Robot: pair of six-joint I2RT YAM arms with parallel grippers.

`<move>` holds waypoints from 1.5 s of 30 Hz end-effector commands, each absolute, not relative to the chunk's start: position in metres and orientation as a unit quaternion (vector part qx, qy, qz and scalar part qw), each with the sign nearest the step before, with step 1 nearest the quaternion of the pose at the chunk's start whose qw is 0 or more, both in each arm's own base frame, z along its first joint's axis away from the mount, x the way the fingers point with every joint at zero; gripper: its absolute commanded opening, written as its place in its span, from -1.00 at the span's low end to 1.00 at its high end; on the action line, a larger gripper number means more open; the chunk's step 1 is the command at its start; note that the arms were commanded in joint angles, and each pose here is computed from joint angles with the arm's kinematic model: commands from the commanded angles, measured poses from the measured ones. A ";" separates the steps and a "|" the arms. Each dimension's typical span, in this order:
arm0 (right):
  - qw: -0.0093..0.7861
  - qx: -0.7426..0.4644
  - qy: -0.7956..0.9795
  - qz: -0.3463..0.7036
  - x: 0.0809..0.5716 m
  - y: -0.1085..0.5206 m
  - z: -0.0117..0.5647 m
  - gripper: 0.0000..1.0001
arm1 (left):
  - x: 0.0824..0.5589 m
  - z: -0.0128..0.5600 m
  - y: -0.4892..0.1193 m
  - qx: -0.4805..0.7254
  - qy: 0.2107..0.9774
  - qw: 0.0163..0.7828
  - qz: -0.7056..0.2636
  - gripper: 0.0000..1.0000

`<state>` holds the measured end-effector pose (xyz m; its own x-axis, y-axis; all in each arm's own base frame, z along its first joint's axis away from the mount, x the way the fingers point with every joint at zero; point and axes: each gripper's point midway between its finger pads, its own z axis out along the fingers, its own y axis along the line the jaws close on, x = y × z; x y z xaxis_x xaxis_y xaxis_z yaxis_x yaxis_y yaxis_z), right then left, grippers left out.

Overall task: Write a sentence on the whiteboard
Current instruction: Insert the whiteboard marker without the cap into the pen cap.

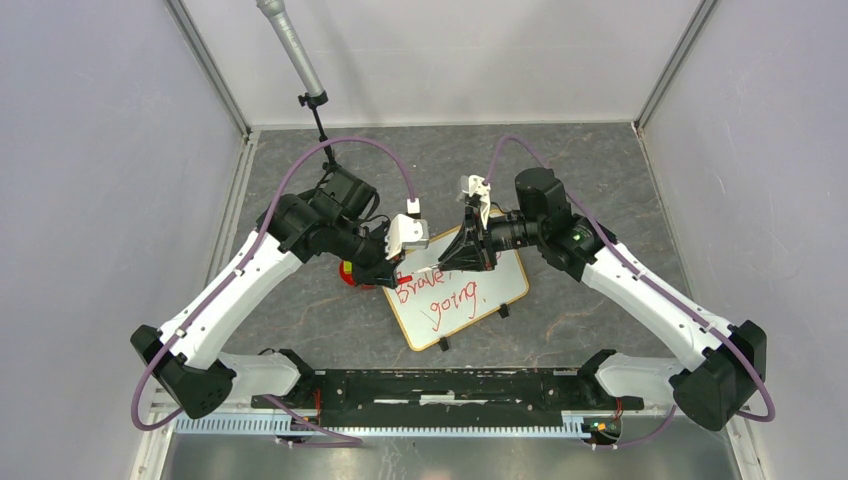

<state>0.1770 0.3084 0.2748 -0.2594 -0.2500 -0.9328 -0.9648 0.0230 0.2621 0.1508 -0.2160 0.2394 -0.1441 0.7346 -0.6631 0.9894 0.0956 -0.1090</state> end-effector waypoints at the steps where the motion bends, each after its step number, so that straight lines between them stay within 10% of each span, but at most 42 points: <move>1: 0.363 -0.498 0.610 0.498 0.173 0.308 0.276 -1.00 | 0.153 0.247 -0.222 0.599 0.707 0.242 -0.289 -0.95; 45: 0.350 -0.509 0.595 0.514 0.167 0.325 0.276 -1.00 | 0.146 0.266 -0.248 0.592 0.680 0.251 -0.352 -0.95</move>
